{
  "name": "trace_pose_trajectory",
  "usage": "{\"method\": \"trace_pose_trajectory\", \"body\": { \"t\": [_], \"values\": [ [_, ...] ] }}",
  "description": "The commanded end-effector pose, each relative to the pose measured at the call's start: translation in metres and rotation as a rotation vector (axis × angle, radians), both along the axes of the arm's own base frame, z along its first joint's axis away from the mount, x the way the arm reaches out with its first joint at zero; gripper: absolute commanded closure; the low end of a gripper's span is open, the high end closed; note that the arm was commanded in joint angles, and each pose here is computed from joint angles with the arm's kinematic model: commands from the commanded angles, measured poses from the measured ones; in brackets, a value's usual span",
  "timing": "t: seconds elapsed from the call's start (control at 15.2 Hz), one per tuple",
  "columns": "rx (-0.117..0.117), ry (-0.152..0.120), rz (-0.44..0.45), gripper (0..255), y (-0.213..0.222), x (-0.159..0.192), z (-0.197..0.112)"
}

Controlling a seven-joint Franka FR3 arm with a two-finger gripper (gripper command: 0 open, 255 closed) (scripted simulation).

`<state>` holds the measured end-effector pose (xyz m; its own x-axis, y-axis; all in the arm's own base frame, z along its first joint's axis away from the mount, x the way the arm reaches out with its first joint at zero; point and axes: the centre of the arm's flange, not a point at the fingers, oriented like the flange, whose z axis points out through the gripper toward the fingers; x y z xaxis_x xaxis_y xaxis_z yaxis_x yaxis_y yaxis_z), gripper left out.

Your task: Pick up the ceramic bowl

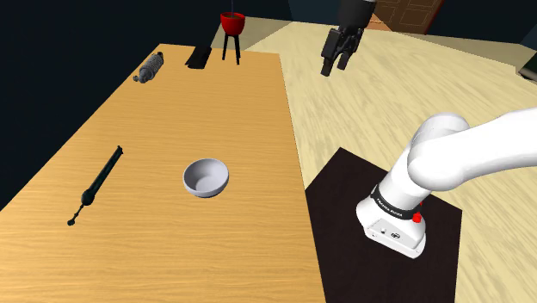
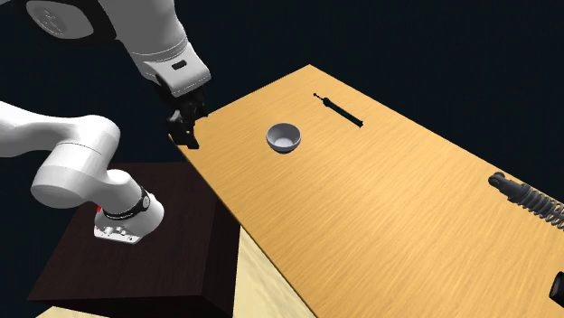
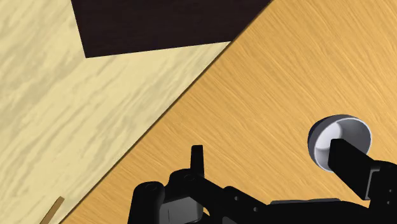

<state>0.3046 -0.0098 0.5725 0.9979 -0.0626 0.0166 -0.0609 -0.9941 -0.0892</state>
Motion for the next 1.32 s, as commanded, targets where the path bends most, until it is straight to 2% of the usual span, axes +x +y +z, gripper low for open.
{"method": "trace_pose_trajectory", "body": {
  "t": [0.0,1.25],
  "values": [
    [0.000,0.000,0.000,0,0.000,0.000,0.000],
    [0.003,-0.014,-0.079,0,0.144,0.104,-0.175]
  ]
}}
